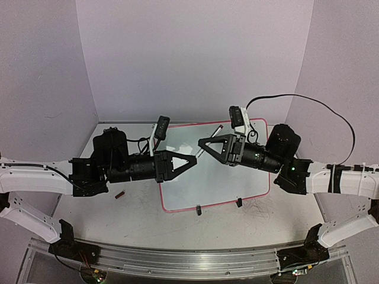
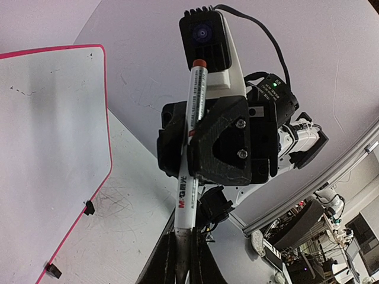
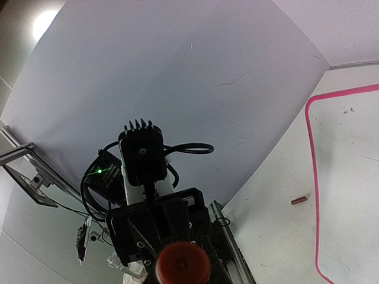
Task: Write a sentence on the whiteboard
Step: Pass from the right arm to the left
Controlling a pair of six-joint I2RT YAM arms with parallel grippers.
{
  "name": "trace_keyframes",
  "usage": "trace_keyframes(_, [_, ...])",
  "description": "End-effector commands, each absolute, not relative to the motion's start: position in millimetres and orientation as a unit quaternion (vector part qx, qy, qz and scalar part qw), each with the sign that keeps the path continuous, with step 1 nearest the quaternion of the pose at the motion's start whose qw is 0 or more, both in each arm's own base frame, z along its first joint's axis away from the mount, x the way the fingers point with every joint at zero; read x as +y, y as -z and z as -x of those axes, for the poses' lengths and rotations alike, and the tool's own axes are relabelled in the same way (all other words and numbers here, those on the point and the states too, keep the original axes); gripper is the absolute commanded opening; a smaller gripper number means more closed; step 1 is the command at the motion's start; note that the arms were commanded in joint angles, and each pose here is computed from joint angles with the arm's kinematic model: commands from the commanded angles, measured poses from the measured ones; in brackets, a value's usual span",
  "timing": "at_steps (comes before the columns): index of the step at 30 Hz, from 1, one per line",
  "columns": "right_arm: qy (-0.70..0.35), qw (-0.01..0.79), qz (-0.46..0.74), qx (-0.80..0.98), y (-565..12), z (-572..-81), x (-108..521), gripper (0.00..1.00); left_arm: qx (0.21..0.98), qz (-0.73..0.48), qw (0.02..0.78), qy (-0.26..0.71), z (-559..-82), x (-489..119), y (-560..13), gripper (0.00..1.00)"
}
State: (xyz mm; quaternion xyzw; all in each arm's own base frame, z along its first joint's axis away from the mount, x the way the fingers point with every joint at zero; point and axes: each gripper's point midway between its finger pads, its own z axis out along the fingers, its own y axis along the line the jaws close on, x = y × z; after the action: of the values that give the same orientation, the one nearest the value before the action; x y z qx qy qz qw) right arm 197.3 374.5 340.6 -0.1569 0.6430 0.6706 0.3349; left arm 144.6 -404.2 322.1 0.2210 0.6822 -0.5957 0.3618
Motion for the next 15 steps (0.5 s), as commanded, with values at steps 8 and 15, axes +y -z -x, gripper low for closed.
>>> trace_keyframes(8, [-0.537,0.388,0.26,0.702,-341,-198,346,0.98,0.67,-0.342,0.348,0.56,-110,-386,-314,0.0])
trace_keyframes(15, [-0.573,0.272,0.364,0.682,-325,-173,339,0.95,0.684,-0.4,0.302,0.529,-97,-388,-295,0.0])
